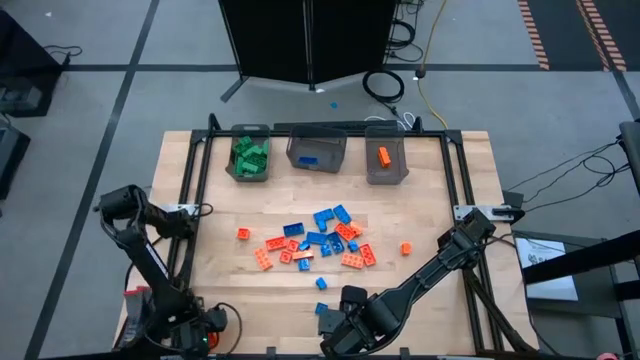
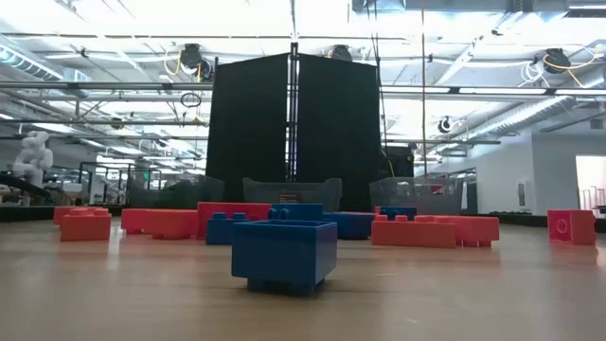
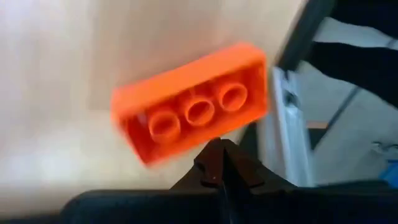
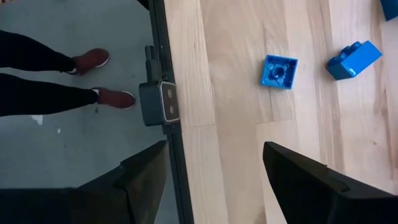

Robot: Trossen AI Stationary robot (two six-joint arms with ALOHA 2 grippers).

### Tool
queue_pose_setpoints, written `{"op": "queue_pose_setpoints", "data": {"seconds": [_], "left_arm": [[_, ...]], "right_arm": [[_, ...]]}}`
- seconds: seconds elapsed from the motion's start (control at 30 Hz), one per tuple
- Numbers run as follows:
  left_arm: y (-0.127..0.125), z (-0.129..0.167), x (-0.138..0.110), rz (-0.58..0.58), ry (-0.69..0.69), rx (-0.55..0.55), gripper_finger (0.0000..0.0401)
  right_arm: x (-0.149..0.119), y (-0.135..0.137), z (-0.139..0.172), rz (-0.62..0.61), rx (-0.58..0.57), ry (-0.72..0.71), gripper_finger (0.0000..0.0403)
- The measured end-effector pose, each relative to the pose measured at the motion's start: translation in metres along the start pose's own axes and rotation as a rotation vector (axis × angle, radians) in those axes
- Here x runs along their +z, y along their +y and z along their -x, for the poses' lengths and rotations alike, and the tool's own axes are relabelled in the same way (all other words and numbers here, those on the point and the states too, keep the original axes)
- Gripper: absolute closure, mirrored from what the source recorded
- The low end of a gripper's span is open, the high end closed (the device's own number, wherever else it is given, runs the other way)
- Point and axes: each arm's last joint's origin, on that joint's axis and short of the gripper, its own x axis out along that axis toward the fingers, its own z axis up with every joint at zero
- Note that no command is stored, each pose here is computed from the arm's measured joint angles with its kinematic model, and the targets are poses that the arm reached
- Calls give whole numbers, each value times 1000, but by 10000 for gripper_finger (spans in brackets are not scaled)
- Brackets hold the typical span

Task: Sort blocks
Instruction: Adjust the game pieces on the table

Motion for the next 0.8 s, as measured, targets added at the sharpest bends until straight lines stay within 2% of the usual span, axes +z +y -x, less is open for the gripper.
{"op": "queue_pose_setpoints", "data": {"seconds": [0.3,0.63,0.8], "left_arm": [[18,3,41,-162,-58,71,401],[49,30,101,-343,-191,184,401],[71,48,135,-383,-257,227,401]], "right_arm": [[-3,-2,0,19,-27,28,147],[-3,-3,0,22,-32,34,147],[-1,-5,0,3,-36,30,147]]}}
